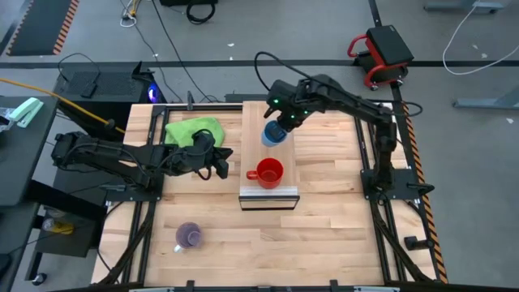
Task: Stack small to large cups/mugs on shelf
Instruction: Put the blue cup on the shelf
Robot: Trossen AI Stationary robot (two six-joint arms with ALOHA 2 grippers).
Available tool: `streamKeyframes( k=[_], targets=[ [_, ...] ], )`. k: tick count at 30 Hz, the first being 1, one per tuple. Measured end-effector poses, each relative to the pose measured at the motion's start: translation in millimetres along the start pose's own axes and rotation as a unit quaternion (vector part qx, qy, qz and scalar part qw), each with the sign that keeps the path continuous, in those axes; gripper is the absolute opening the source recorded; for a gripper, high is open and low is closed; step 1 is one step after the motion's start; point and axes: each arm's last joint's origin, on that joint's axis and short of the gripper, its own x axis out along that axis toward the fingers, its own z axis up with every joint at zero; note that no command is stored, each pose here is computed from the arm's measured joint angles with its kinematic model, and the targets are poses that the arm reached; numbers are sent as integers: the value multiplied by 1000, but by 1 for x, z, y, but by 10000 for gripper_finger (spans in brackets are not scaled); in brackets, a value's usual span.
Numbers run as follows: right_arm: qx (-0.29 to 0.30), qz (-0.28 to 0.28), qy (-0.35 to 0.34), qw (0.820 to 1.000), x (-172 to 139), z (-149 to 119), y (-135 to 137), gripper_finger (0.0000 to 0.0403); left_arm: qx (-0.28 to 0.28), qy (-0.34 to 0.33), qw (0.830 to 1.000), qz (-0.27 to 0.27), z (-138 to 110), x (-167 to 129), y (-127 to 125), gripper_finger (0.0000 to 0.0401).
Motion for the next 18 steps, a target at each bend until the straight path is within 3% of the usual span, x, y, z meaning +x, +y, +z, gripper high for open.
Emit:
streamKeyframes(
  k=[18],
  targets=[
    [-20, 28, 24, 999, 6, 3, -1, 3, 7, 9, 1000, 8, -2, 0, 2, 51]
  ],
)
